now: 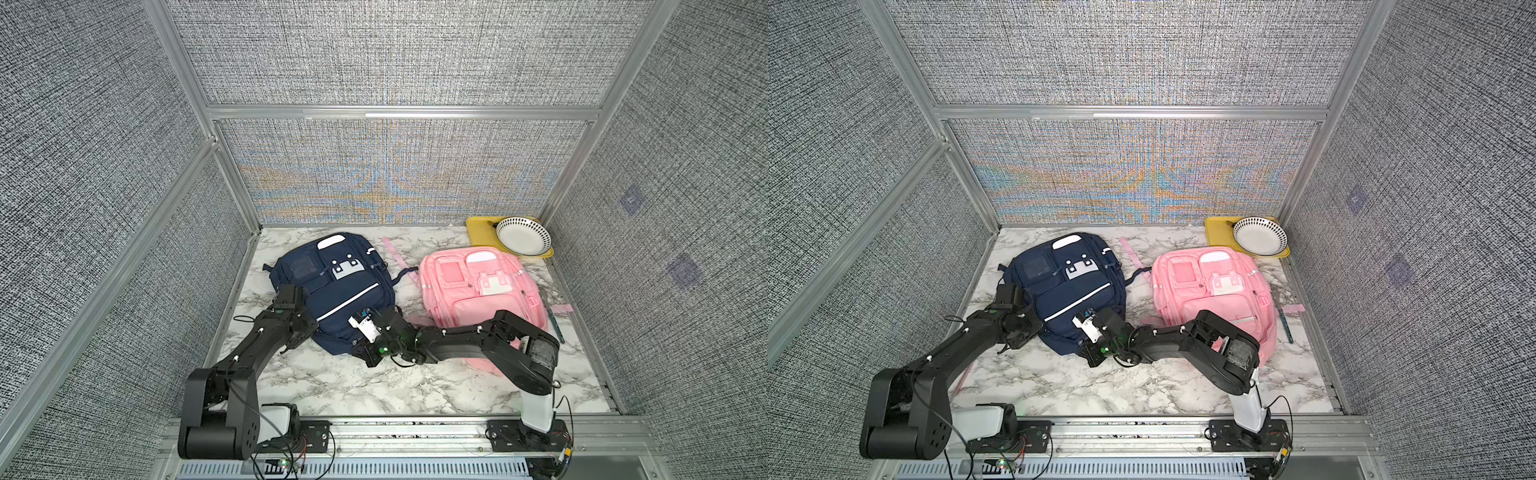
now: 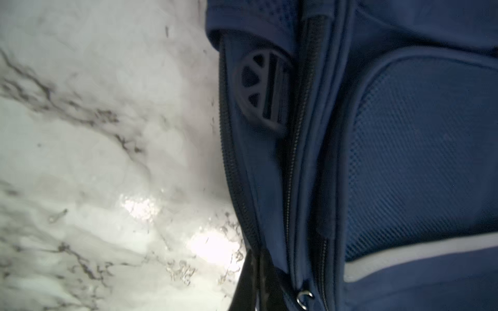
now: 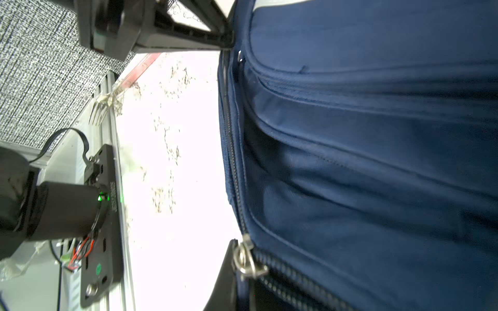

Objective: Zip up the backpack
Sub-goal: Zip the zipper on the backpack.

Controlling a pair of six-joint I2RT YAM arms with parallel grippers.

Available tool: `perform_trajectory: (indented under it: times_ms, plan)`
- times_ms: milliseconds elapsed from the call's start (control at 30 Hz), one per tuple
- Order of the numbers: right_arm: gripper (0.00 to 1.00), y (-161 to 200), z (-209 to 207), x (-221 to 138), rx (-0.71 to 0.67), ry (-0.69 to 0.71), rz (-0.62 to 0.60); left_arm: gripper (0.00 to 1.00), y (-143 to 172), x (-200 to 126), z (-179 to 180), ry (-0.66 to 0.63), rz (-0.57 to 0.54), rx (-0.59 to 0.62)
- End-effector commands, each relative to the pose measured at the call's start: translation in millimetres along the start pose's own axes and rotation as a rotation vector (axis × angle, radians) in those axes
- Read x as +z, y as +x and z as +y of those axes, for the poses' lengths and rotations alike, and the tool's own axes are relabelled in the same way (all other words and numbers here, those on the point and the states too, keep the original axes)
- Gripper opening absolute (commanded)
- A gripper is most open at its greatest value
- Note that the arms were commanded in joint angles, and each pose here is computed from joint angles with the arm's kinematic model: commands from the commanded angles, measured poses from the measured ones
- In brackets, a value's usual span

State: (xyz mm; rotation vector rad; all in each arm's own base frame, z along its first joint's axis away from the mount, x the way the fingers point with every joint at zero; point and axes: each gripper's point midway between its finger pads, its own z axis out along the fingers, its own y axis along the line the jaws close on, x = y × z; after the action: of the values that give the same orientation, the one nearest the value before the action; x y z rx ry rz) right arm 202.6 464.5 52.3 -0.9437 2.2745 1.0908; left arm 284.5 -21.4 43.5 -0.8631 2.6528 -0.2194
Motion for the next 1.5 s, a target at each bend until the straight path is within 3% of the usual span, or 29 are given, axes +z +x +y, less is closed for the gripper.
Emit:
perform_trajectory:
  times_ms: [0,200,300,500,800,1467]
  plan:
    - [0.00,19,-3,10,0.051,0.053,0.063,0.03,-28,0,-5,-0.022,-0.081,0.040]
    - [0.00,12,-7,19,0.081,0.129,0.014,0.36,-4,-6,0,0.051,-0.068,0.008]
    - [0.00,10,-11,20,0.084,0.146,-0.002,0.43,12,-13,7,0.060,-0.045,0.011]
    - [0.00,10,-8,27,0.082,0.123,0.006,0.46,42,-23,-1,0.162,-0.002,-0.010]
    - [0.00,8,-3,28,0.082,0.090,-0.007,0.53,74,-28,-6,0.213,0.011,-0.039]
    - [0.00,11,19,30,0.028,-0.027,-0.009,0.60,63,-38,-25,0.265,-0.069,-0.077]
